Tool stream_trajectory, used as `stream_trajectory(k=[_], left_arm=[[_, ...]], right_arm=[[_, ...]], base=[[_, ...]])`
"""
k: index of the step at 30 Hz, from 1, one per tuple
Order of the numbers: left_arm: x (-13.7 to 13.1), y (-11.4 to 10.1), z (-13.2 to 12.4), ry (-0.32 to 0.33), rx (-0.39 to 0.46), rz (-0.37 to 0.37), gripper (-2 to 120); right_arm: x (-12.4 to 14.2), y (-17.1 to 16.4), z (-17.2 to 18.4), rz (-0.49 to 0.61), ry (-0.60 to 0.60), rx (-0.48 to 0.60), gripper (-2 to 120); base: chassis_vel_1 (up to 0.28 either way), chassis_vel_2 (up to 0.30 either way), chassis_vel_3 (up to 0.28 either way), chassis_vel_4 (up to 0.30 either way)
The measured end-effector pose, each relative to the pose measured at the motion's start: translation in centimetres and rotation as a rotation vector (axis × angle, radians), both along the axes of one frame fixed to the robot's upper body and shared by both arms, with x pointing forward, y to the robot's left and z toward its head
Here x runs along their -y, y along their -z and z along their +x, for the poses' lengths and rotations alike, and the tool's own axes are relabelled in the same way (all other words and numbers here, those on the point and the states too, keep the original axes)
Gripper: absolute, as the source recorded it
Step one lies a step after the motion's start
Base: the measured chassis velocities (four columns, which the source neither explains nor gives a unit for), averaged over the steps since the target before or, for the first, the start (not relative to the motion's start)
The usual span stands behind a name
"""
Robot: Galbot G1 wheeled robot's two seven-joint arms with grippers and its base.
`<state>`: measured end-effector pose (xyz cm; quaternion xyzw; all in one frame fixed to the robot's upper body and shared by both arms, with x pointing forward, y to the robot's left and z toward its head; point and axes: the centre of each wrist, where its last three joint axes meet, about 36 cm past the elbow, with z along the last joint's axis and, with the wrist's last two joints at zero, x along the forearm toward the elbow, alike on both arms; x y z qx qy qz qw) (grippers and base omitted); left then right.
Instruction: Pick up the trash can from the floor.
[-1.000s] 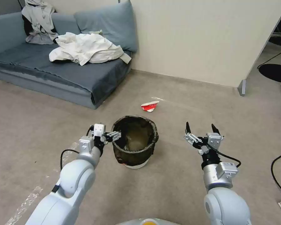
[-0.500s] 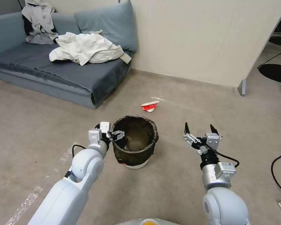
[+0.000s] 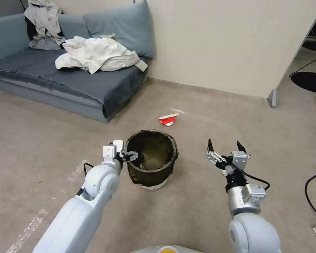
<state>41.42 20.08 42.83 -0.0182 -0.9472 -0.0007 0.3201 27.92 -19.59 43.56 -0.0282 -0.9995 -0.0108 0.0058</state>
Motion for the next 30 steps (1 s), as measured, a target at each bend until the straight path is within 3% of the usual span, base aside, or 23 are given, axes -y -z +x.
stream_trajectory(k=[30], left_arm=[[1.8,3.7,3.6,-0.014,-0.090,-0.002,100]], right_arm=[[-0.1,0.6,0.1,0.002,-0.001,-0.009,100]], base=[[0.000,0.000,0.000,0.000]])
